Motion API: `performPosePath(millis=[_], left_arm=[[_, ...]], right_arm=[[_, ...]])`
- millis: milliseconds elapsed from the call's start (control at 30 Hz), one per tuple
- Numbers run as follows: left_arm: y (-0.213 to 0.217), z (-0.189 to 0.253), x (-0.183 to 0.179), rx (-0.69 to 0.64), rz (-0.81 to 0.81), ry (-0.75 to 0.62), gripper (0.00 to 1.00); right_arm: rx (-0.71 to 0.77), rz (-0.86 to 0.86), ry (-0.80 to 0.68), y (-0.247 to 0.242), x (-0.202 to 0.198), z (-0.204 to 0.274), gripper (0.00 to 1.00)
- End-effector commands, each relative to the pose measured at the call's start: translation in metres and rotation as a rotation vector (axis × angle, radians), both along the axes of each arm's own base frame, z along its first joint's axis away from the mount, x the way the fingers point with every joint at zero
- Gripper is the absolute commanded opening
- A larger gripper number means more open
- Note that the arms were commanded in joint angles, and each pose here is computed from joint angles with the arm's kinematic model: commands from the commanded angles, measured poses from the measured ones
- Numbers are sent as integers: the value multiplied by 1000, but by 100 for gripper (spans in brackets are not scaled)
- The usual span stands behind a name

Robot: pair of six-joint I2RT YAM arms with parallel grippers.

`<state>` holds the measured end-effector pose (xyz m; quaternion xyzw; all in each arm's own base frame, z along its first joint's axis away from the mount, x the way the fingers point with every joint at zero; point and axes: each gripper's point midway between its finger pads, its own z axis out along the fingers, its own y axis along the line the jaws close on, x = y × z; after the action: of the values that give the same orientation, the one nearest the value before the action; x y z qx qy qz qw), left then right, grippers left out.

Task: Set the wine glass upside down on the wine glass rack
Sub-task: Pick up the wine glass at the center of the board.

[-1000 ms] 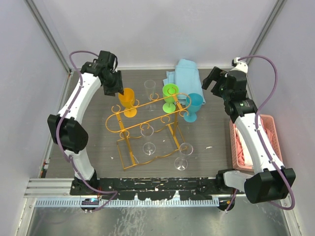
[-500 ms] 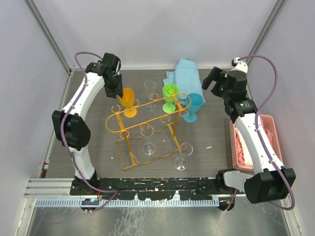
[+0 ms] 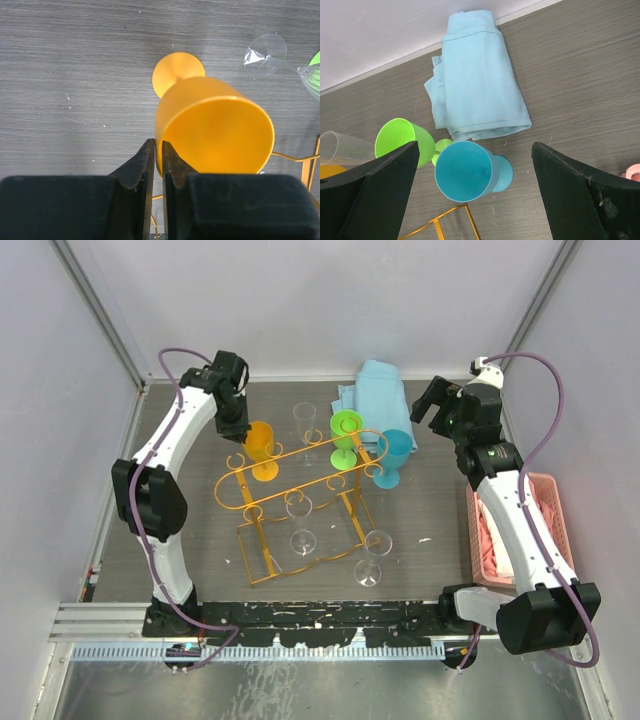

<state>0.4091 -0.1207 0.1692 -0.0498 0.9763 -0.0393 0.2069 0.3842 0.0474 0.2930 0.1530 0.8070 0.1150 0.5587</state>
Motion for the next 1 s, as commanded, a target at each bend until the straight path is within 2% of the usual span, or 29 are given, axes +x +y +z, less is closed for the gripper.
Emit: performPosePath(millis=[0, 100, 500, 733, 967], left_arm=[[2, 10, 4, 16, -16, -24, 8], [3, 11, 4, 21, -18, -22, 0], [21, 37, 4, 105, 6, -83, 0], [41, 80, 15, 159, 92, -263, 0], [38, 141, 32, 58, 180, -516, 0]], right_arm=[[3, 9, -72, 2, -2, 21, 100], [3, 8, -74, 1, -1, 22, 100], [2, 6, -69, 1, 0, 20, 100], [9, 10, -76, 2, -1, 21, 100], [14, 20, -75, 4, -3, 21, 100]])
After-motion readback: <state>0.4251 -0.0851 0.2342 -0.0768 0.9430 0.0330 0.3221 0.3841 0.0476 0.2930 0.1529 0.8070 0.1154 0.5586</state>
